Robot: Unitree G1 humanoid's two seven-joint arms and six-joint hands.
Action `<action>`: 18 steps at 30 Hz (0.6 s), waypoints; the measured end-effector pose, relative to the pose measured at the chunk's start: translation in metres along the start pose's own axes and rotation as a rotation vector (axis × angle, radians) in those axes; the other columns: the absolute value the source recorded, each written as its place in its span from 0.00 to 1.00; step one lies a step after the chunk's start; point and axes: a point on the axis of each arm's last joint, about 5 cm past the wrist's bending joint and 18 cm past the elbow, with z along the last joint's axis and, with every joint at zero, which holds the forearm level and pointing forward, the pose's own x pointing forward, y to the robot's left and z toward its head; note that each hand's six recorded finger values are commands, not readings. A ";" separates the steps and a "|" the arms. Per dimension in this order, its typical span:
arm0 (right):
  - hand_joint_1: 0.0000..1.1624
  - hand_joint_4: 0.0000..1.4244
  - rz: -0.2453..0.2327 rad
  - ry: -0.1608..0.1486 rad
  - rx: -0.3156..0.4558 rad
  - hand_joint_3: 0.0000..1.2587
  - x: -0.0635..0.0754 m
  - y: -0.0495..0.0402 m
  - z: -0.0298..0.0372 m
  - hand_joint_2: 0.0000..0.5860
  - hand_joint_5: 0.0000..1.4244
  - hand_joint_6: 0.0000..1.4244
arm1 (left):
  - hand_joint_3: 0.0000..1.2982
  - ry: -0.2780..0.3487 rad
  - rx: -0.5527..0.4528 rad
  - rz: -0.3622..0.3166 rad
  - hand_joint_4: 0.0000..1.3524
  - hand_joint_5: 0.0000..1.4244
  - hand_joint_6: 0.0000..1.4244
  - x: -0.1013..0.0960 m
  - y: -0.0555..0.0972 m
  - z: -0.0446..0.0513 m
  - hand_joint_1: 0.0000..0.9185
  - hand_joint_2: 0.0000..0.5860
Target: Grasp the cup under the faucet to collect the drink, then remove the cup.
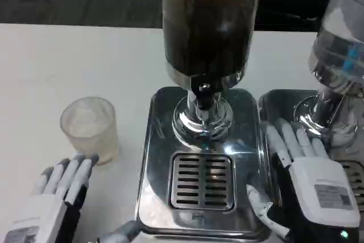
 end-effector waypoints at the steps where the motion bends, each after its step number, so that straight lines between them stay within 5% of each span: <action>1: 0.33 0.00 0.001 -0.008 -0.013 0.05 0.000 -0.0001 0.0008 0.87 0.00 0.00 | 0.00 0.001 0.009 0.000 0.00 0.00 0.00 -0.003 0.002 -0.0025 0.00 0.22; 5: 0.31 0.00 -0.004 -0.018 -0.042 0.05 -0.001 -0.0013 0.0024 0.84 0.00 0.00 | 0.00 -0.004 0.015 -0.012 0.00 0.00 0.00 -0.006 0.002 -0.0040 0.00 0.22; 13: 0.08 0.00 0.016 -0.028 -0.079 0.07 -0.010 -0.0032 0.0004 0.74 0.00 0.00 | 0.00 -0.013 0.030 -0.019 0.00 0.00 0.00 -0.007 0.002 -0.0061 0.00 0.22; 18: 0.05 0.00 0.024 -0.030 -0.076 0.07 -0.015 -0.0073 -0.0062 0.75 0.00 0.00 | 0.00 -0.023 0.039 -0.033 0.00 0.00 0.00 -0.008 -0.001 -0.0030 0.00 0.22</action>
